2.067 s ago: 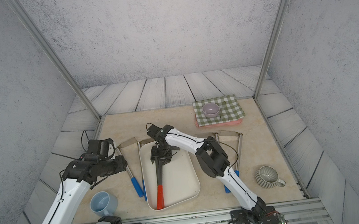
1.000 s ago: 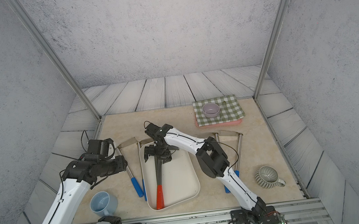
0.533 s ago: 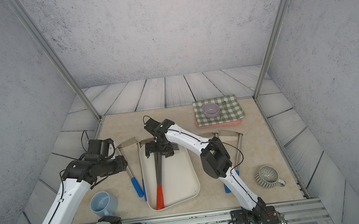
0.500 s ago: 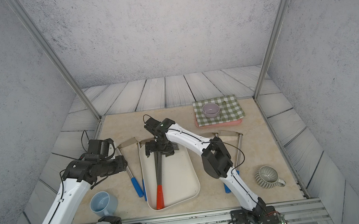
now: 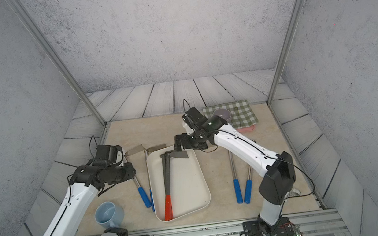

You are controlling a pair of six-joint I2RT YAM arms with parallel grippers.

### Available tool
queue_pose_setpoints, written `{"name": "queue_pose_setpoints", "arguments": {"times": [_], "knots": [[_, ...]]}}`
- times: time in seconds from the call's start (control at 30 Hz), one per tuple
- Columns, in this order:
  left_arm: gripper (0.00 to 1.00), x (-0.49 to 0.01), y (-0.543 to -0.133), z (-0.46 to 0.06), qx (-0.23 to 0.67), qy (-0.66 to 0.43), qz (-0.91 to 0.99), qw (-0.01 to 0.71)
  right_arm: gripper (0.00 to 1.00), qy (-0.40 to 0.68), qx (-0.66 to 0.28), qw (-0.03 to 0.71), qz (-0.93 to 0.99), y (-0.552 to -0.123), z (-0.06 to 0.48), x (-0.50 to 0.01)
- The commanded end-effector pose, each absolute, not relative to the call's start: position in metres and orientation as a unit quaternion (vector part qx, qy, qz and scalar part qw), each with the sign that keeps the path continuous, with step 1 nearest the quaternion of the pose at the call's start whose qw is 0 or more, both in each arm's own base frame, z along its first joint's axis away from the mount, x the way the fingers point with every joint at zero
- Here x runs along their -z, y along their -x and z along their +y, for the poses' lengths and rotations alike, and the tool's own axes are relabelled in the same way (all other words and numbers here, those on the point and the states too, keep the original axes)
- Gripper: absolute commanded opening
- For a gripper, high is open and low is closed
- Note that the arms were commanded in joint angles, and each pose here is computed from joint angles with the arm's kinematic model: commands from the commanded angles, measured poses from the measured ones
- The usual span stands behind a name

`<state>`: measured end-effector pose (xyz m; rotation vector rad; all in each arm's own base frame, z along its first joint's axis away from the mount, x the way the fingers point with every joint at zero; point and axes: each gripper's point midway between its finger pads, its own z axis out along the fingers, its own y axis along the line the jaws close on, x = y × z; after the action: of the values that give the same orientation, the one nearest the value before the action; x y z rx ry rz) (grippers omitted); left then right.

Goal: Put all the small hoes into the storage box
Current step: Place the hoe in the storage box, then adjust the storage box at the center of the board.

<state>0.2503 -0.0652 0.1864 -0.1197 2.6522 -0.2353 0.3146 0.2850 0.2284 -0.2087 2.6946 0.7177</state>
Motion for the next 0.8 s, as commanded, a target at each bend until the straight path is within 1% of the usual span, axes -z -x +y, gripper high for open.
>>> {"name": "queue_pose_setpoints", "arguments": {"times": [0.0,0.1,0.23,0.3,0.47,0.63,0.77], "knots": [[0.44,-0.184,-0.253,-0.070,0.098,0.049,0.965,0.237,0.99,0.056,-0.229,0.212,0.948,-0.325,0.243,-0.226],[0.44,-0.180,-0.256,-0.071,0.100,0.051,0.965,0.236,0.99,0.064,-0.177,0.256,0.948,-0.321,0.203,-0.228],[0.44,-0.167,-0.262,-0.076,0.110,0.048,0.966,0.231,0.99,0.040,-0.134,0.239,0.961,-0.313,0.155,-0.215],[0.44,-0.158,-0.267,-0.082,0.119,0.044,0.967,0.223,0.99,0.032,-0.127,0.233,0.964,-0.308,0.139,-0.209],[0.43,-0.132,-0.283,-0.093,0.130,0.038,0.972,0.192,0.99,0.028,-0.138,0.230,0.963,-0.297,0.126,-0.202],[0.43,-0.103,-0.297,-0.105,0.142,0.031,0.979,0.142,0.99,0.026,-0.147,0.225,0.963,-0.295,0.125,-0.196],[0.43,-0.085,-0.307,-0.116,0.155,0.027,0.980,0.120,0.99,0.029,-0.151,0.219,0.964,-0.296,0.127,-0.193]]}}
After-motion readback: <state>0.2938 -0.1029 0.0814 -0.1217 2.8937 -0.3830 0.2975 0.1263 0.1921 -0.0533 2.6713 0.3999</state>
